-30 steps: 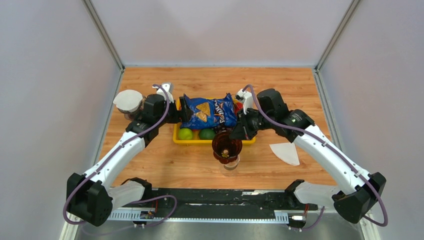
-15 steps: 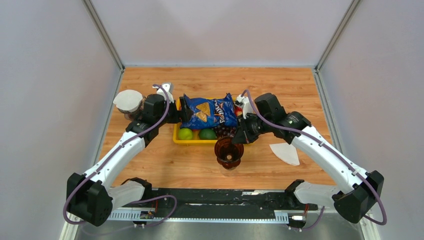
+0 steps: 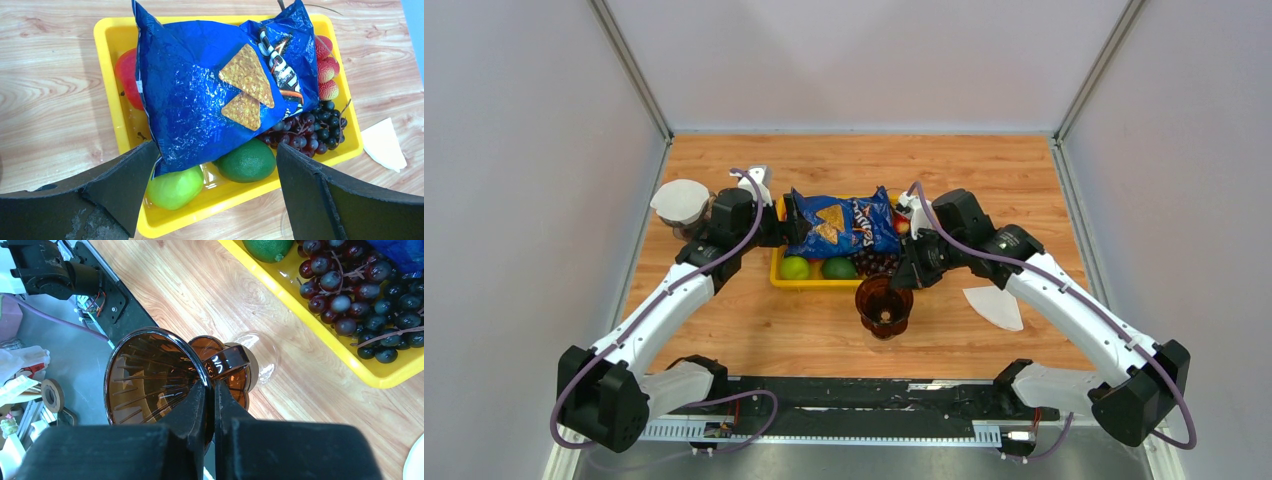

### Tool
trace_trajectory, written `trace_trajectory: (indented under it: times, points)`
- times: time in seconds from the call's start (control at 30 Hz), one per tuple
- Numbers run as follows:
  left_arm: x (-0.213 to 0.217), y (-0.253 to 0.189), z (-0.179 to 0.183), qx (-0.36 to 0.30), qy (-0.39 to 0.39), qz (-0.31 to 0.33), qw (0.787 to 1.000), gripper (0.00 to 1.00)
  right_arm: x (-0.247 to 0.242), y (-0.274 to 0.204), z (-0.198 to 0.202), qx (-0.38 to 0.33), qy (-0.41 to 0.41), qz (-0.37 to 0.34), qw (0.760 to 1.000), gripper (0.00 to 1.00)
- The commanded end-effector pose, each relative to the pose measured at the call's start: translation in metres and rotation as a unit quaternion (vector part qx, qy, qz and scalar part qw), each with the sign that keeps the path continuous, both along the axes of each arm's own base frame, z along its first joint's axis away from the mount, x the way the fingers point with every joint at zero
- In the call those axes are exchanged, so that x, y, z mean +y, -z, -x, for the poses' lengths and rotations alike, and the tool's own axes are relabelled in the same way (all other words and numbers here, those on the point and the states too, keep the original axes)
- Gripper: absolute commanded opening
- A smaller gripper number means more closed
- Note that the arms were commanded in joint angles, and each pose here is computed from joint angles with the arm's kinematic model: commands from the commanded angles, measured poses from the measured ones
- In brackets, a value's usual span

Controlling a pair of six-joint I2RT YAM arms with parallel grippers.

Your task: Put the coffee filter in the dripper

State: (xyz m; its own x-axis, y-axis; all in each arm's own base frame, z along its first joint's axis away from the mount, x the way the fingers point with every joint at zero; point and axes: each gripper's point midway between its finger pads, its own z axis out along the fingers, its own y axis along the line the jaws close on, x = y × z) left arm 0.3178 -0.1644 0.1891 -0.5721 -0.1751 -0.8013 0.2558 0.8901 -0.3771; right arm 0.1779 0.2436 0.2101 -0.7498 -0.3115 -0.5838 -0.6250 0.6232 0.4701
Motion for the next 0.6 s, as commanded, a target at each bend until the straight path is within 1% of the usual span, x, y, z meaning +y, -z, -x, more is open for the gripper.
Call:
trace_trajectory:
  times: [0.0, 0.3, 0.57]
  points:
    - [-0.0058, -0.0132, -0.005, -0.017, 0.006, 0.012, 1.0, 1.0, 0.0037, -0.0022, -0.0013, -0.001, 0.008, -0.01, 1.0, 0.06]
    - [-0.007, -0.0137, -0.0042, -0.017, 0.011, 0.014, 1.0, 1.0, 0.0017, 0.0018, -0.0012, 0.0, 0.016, -0.008, 1.0, 0.12]
    - [-0.0083, -0.0138, -0.0033, -0.017, 0.014, 0.016, 1.0, 1.0, -0.0014, 0.0012, -0.0023, -0.004, 0.027, -0.005, 1.0, 0.3]
